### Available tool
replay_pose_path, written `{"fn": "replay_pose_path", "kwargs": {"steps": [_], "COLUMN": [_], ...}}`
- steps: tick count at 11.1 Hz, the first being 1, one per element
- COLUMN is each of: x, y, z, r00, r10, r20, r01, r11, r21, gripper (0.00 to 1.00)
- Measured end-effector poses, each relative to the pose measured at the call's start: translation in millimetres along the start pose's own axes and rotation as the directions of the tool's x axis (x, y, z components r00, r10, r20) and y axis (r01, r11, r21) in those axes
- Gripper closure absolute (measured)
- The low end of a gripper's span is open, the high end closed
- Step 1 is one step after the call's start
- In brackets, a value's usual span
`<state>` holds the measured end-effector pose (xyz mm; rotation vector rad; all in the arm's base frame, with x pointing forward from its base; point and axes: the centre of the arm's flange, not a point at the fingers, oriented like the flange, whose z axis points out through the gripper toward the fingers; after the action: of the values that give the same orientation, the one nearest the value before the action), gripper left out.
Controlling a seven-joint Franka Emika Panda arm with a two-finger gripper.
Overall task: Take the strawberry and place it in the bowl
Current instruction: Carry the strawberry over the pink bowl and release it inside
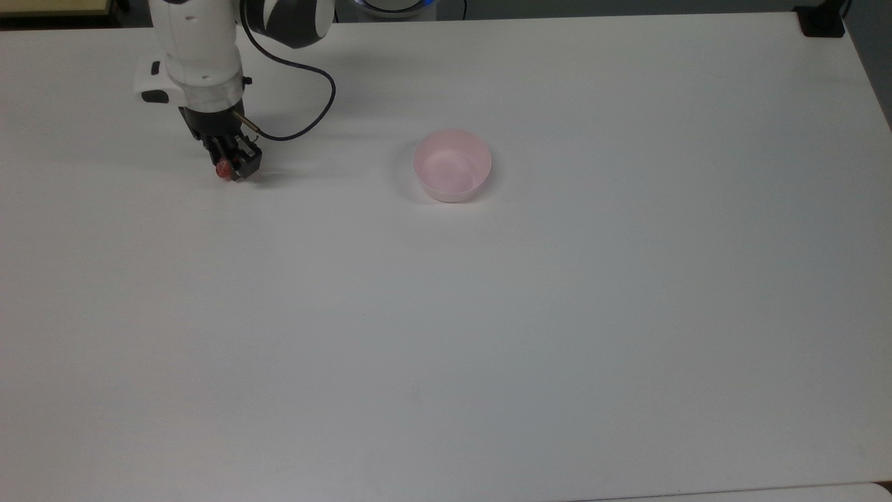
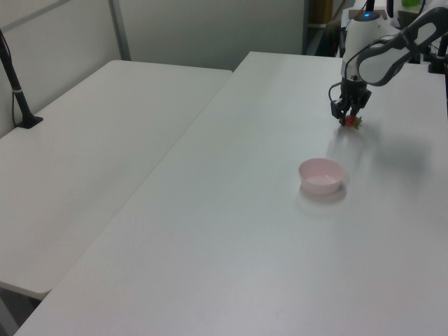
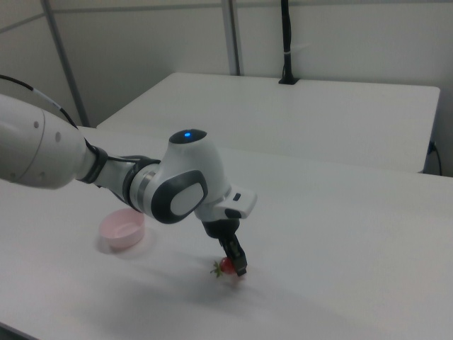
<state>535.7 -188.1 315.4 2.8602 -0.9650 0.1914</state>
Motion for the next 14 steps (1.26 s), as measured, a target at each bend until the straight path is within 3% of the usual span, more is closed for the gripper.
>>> {"fn": "replay_pose_path", "kwargs": {"steps": [2,4,6,9,11,12,14], "x": [18,13,-30,-112,-132,-138,-147], "y": [-12,-63,-137,-232,-250,-255,-260], "z": [-44,-98,-128,-132,-127,-121,-111], "r00": [0.999,0.997,0.983,0.953,0.939,0.935,0.922], "r10": [0.022,-0.054,-0.17,-0.286,-0.326,-0.337,-0.363], "r20": [0.027,0.048,0.074,0.097,0.106,0.114,0.132], "r01": [-0.023,0.051,0.164,0.279,0.319,0.331,0.36], "r11": [0.999,0.997,0.983,0.957,0.945,0.941,0.932], "r21": [0.032,0.063,0.083,0.081,0.075,0.068,0.049], "gripper": [0.6,0.6,0.6,0.6,0.6,0.56,0.27]}}
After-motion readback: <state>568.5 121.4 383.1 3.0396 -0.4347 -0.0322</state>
